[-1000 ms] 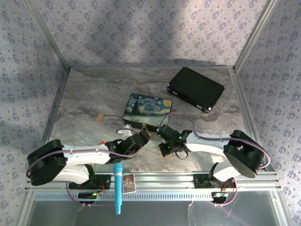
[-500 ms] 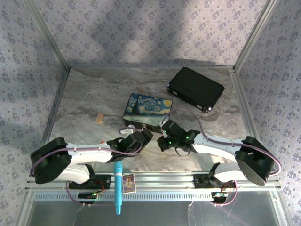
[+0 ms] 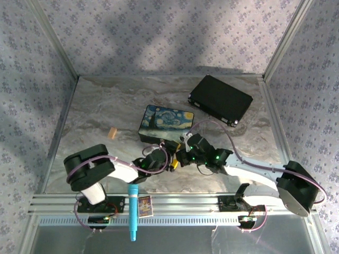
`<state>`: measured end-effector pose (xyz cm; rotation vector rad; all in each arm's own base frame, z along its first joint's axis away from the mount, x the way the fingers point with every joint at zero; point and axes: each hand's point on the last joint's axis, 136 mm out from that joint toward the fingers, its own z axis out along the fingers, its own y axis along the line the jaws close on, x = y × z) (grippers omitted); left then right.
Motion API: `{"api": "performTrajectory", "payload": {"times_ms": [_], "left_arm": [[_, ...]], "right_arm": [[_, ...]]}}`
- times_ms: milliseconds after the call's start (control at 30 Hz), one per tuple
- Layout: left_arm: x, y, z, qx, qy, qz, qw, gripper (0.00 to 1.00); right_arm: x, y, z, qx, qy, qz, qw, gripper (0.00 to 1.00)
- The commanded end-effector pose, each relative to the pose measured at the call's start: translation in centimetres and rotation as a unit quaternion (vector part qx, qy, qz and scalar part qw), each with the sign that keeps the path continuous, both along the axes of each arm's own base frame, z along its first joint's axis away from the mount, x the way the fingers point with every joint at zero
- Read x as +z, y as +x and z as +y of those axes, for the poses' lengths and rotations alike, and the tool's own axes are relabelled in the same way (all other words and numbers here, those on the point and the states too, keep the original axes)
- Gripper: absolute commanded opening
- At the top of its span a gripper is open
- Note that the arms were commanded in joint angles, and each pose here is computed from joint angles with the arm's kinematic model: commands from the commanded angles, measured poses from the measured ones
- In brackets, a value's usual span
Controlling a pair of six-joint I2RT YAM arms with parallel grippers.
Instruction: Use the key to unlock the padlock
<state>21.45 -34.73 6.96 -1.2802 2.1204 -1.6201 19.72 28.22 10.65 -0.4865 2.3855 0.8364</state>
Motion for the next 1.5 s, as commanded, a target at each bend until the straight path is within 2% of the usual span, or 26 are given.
{"api": "performTrajectory", "payload": {"times_ms": [0,100,300,733,1000,1233,1333,1367,1467], "left_arm": [[2.9,0.0,-2.1,-0.004,-0.08,-0.007,0.997,0.88],[3.4,0.1,-1.7,0.006,-0.077,-0.016,0.997,0.81],[3.5,0.3,0.7,0.029,-0.041,-0.023,0.998,0.54],[3.6,0.1,1.8,0.024,-0.01,-0.026,0.999,0.28],[4.5,0.5,3.0,0.027,0.024,-0.053,0.998,0.02],[6.1,0.7,3.3,0.01,0.057,-0.09,0.994,0.0],[8.2,1.2,3.7,0.006,0.073,-0.153,0.985,0.0],[9.4,1.5,3.9,0.001,0.088,-0.187,0.978,0.0],[13.7,2.1,4.6,-0.008,0.133,-0.29,0.948,0.0]], "right_arm": [[0.4,-0.4,0.4,0.001,0.031,0.005,1.0,0.0],[0.5,-0.5,0.4,-0.002,0.042,0.004,0.999,0.0],[0.7,-0.8,-0.5,-0.008,0.044,0.004,0.999,0.0],[0.6,-1.3,-1.3,-0.007,0.048,0.008,0.999,0.0],[0.3,-1.4,-1.7,-0.004,0.046,0.009,0.999,0.0],[0.6,-1.1,-1.6,-0.004,0.063,0.008,0.998,0.01],[2.6,-0.9,-1.1,-0.005,0.114,0.016,0.993,0.77],[3.7,-0.6,-1.1,-0.011,0.139,0.011,0.99,0.97],[7.8,0.7,-1.5,-0.021,0.234,-0.003,0.972,0.99]]}}
